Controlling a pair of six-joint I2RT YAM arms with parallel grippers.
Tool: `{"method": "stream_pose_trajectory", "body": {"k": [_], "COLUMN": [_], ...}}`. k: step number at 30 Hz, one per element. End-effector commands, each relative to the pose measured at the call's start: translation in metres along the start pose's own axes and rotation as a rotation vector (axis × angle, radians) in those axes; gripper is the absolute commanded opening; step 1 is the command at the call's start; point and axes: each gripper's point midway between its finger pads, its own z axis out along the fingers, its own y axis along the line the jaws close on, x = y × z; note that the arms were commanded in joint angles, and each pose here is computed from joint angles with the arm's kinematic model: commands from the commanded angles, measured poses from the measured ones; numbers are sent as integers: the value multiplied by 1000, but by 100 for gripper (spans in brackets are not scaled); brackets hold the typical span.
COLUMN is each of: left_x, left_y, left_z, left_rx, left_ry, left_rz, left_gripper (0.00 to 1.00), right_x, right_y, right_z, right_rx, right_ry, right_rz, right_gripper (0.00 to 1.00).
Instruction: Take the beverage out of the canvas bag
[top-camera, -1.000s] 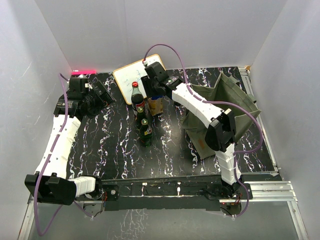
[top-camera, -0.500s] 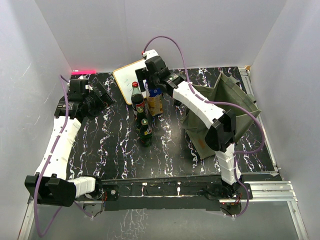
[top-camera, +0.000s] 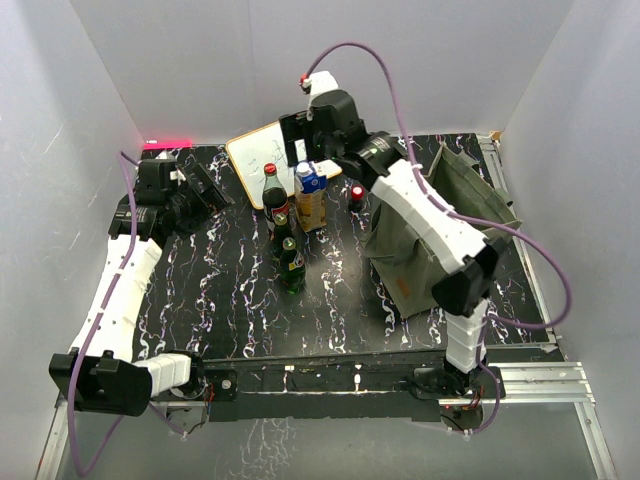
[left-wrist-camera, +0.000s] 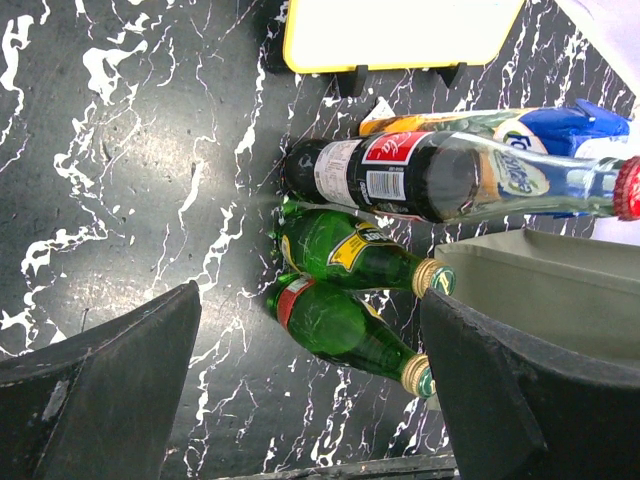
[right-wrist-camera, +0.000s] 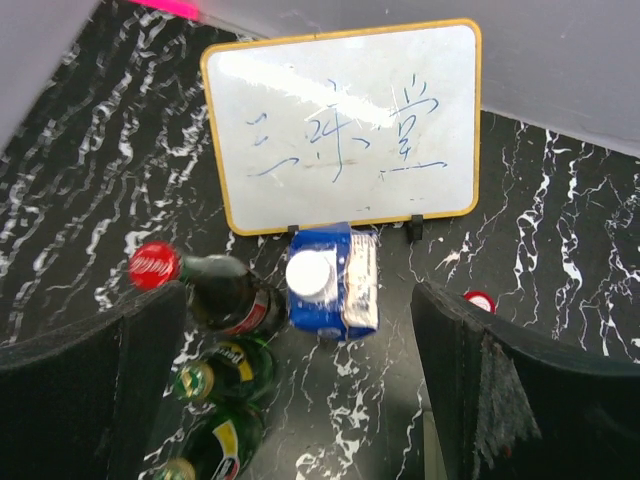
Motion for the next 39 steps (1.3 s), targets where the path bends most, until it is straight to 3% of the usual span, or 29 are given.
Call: {"method": "stream_pose_trajectory", "body": {"k": [1, 9, 18, 25, 32, 39], "left_x": [11, 8, 16, 24, 32, 35], "left_y": [1, 2, 14, 24, 31, 51], "left_z": [-5, 0, 4, 9, 25, 33], "left_rx": [39, 23, -26, -68, -101, -186], "left_ry": [2, -7, 16, 41, 91, 104], "left_rz": [-7, -18, -28, -38, -50, 13], "left_gripper": [89, 89, 89, 89, 89, 90], "right_x": [-47, -36, 55, 80, 110, 129], "right_y": [-5, -39, -126, -174, -223, -197], "right_z": [-82, -175, -231, -246, -217, -199], "right_rx": [-33, 30, 438, 699, 699, 461], "right_ry": [-139, -138, 30, 46, 199, 265], "right_rz": [78, 87, 56, 73, 170, 183], "right_gripper": [98, 98, 98, 99, 99, 99]}}
